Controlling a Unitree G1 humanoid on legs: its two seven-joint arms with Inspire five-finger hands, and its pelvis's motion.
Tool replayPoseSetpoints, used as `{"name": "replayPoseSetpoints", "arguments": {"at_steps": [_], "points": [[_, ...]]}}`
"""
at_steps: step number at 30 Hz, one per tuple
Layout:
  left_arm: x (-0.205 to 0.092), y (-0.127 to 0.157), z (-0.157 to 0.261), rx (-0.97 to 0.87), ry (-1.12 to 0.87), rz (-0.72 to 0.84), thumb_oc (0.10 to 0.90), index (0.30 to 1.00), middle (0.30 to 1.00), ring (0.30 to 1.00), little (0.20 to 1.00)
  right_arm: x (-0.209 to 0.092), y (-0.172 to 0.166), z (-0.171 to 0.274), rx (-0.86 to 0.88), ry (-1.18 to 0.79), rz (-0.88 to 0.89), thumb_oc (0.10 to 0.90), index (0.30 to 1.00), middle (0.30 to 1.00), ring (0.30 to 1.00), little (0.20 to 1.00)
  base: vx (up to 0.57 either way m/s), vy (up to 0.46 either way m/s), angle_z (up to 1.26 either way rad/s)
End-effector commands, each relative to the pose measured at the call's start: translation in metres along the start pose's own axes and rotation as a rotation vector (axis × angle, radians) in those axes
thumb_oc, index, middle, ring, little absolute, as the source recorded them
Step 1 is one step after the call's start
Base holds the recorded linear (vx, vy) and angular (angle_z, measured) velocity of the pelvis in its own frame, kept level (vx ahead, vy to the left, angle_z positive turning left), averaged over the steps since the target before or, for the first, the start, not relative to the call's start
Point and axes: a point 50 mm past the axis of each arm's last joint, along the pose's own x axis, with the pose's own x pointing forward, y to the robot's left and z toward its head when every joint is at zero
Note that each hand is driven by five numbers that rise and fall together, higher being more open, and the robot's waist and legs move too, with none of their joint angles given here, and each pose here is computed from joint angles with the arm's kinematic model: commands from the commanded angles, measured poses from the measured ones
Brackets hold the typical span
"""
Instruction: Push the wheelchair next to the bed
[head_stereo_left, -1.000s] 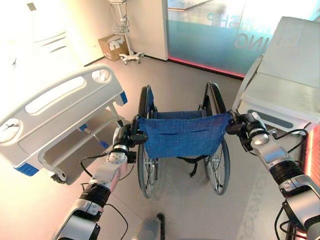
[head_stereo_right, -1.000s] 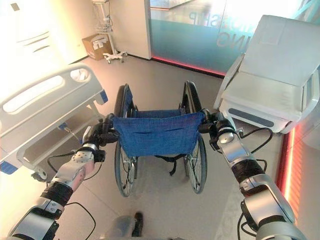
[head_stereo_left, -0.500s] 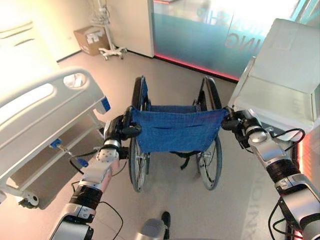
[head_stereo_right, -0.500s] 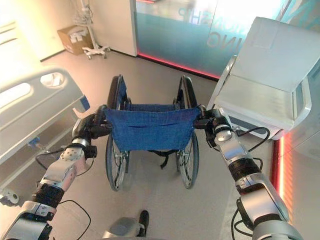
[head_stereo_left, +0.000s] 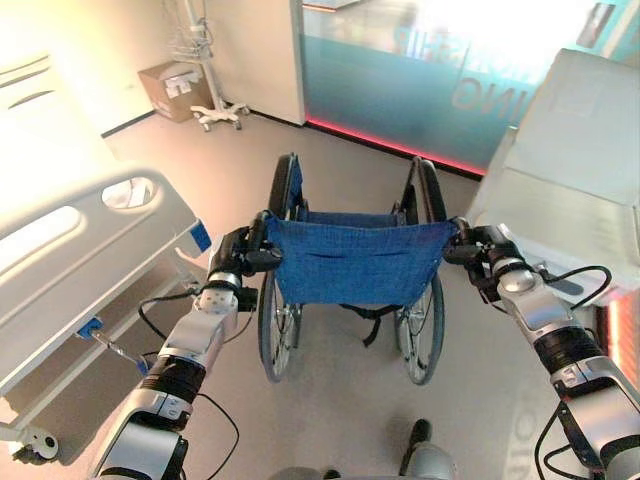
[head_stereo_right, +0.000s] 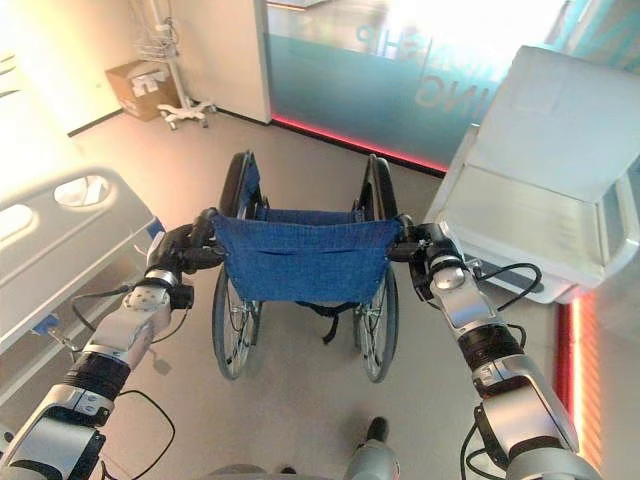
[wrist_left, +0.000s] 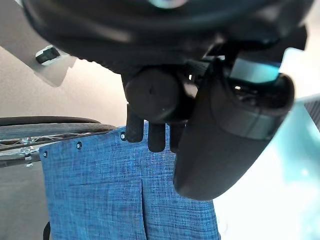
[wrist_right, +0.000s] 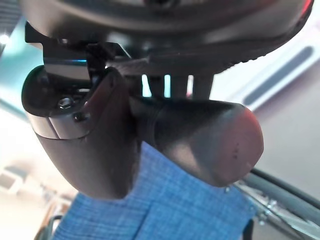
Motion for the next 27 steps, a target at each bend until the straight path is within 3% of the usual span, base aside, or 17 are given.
{"name": "replayPoseSetpoints", "arguments": {"at_steps": [1,11,21,27], "points": [[-0.018,0.033,-0.056,0.193,0.155,0.040,0.400,0.300,0.300,0.300,0.300,-0.006,-0.039,0.007,-0.284,-0.108,-0.015,0.400,0.300,0.300,0.300,0.300,0.39,-0.323,0.42],[-0.024,0.017,-0.070,0.180,0.167,0.004,0.400,0.300,0.300,0.300,0.300,-0.001,-0.058,0.004,-0.342,-0.093,-0.050,0.400,0.300,0.300,0.300,0.300,0.30,-0.227,0.31],[-0.034,0.027,-0.076,0.196,0.154,0.012,0.400,0.300,0.300,0.300,0.300,0.008,-0.034,0.011,-0.315,-0.116,0.012,0.400,0.300,0.300,0.300,0.300,0.44,-0.015,-0.17],[-0.036,0.037,-0.081,0.195,0.195,0.023,0.400,0.300,0.300,0.300,0.300,0.005,-0.013,-0.006,-0.299,-0.089,0.081,0.400,0.300,0.300,0.300,0.300,0.46,0.122,-0.29]]}}
